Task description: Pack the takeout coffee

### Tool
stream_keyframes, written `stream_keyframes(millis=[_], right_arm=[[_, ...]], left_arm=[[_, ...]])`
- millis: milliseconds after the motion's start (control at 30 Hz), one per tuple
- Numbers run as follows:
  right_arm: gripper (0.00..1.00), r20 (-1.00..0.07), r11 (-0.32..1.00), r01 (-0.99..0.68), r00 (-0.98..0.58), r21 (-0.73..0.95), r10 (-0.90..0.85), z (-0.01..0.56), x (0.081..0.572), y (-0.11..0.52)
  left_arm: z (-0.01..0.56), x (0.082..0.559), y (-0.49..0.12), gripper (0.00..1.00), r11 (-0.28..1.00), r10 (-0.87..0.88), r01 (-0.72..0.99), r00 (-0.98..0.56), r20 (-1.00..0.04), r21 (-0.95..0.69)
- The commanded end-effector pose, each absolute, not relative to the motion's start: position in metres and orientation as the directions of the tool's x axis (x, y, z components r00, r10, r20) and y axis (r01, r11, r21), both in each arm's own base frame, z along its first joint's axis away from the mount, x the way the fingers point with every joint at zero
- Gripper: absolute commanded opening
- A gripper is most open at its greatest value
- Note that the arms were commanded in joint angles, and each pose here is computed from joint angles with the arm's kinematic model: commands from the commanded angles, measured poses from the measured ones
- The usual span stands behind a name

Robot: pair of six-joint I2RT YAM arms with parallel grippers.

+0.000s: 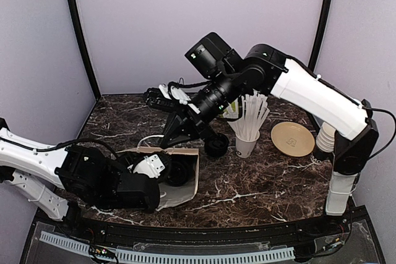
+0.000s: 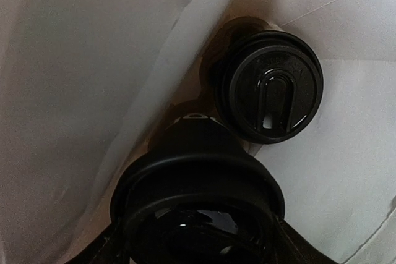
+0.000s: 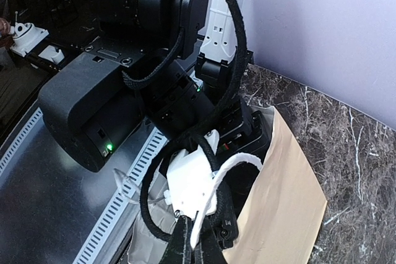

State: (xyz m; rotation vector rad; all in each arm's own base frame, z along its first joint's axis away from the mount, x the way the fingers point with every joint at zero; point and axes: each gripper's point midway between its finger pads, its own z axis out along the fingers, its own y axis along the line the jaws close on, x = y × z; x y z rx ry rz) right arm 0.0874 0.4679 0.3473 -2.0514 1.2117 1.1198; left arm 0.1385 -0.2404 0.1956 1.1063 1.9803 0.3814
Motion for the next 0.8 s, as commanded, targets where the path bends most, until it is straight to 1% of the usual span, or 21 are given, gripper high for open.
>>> stream_keyframes(millis=[0, 200, 267, 300, 333, 367, 600, 700, 767], right_arm=[[0.00, -0.870, -0.497, -0.867, 0.269, -0.031, -0.414, 0.363, 0.080, 0.473], [0.00, -0.873, -0.498, -0.867, 0.267, -0.033, -0.407, 0.365, 0.080, 0.474], [0.00, -0.875, -0.497, -0.867, 0.265, -0.032, -0.406, 0.365, 0.081, 0.475], [0.00, -0.875, -0.499, -0.866, 0.264, -0.030, -0.406, 0.365, 0.080, 0.476], [0.00, -0.875, -0.500, -0.866, 0.263, -0.029, -0.406, 0.365, 0.080, 0.476], [0.00, -0.875, -0.500, -0.866, 0.263, -0.028, -0.406, 0.365, 0.080, 0.476], [0.00, -0.879, -0.488, -0.872, 0.246, -0.017, -0.408, 0.366, 0.082, 0.480], [0.00, -0.882, -0.460, -0.888, 0.231, -0.018, -0.411, 0.369, 0.087, 0.484], [0.00, -0.882, -0.462, -0.887, 0.232, -0.019, -0.409, 0.369, 0.086, 0.483]], left_arm=[[0.190, 0.146, -0.232, 0.27, 0.604, 0.790, 0.519, -0.285, -0.543, 0.605], [0.180, 0.146, -0.232, 0.27, 0.617, 0.780, 0.525, -0.311, -0.543, 0.586], [0.180, 0.145, -0.225, 0.26, 0.627, 0.776, 0.510, -0.340, -0.532, 0.588], [0.179, 0.145, -0.223, 0.26, 0.649, 0.758, 0.498, -0.360, -0.543, 0.576], [0.179, 0.145, -0.219, 0.26, 0.644, 0.764, 0.491, -0.371, -0.527, 0.587], [0.179, 0.145, -0.217, 0.26, 0.663, 0.748, 0.477, -0.389, -0.537, 0.578], [0.171, 0.143, -0.218, 0.25, 0.639, 0.768, 0.468, -0.425, -0.479, 0.610], [0.167, 0.145, -0.215, 0.24, 0.640, 0.765, 0.445, -0.440, -0.470, 0.626], [0.168, 0.146, -0.210, 0.24, 0.658, 0.750, 0.422, -0.450, -0.486, 0.624]])
